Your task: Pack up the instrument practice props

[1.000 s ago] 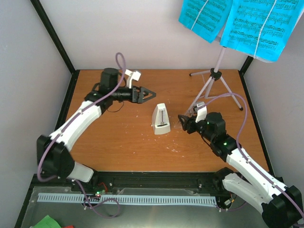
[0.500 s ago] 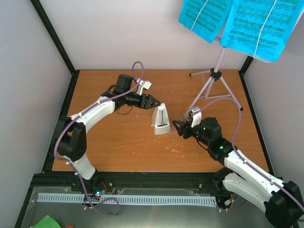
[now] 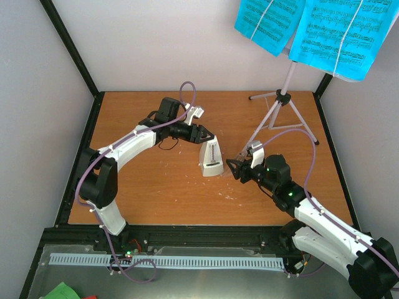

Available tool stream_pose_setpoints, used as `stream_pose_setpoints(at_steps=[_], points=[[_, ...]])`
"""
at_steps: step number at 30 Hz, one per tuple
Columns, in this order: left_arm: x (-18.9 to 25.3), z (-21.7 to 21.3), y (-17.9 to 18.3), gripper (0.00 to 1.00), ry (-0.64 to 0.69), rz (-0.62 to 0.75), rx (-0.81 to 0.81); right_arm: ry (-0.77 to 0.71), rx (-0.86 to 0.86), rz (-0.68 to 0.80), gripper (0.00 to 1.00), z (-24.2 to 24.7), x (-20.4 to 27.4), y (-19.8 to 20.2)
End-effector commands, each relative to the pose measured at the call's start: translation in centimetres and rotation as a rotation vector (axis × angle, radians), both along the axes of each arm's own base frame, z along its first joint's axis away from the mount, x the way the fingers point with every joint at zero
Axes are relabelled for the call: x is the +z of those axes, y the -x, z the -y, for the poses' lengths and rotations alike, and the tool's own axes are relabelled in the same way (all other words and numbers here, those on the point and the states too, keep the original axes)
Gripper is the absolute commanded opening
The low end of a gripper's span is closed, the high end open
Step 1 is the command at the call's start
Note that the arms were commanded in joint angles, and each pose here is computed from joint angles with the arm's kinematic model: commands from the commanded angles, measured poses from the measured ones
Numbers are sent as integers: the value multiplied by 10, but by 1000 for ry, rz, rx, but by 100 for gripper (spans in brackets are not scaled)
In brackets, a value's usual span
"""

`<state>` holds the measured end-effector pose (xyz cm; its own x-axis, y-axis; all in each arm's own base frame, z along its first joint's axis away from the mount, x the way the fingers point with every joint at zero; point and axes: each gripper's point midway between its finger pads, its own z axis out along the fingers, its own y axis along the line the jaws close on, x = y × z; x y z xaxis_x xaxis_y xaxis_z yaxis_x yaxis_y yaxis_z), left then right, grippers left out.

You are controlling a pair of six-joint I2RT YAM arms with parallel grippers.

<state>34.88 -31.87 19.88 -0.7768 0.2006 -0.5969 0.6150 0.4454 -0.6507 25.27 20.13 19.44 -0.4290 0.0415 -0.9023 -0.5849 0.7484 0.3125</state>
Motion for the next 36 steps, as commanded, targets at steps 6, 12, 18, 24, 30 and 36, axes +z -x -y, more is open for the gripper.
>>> stream_pose_setpoints(at_steps=[6,12,18,24,30,36], points=[[-3,4,12,56,13,19,-51,40,29,89,51,-16,13,9],[-10,4,25,55,1,-10,-67,83,32,153,50,-27,18,14],[-9,2,31,54,12,-15,-75,66,8,217,50,-30,31,13],[-14,2,28,55,-4,-25,-57,67,-41,244,50,-30,33,3],[-12,3,33,55,15,-43,-77,61,-38,249,50,-37,32,1],[-17,1,45,54,29,-83,-95,74,-49,271,50,-37,32,3]])
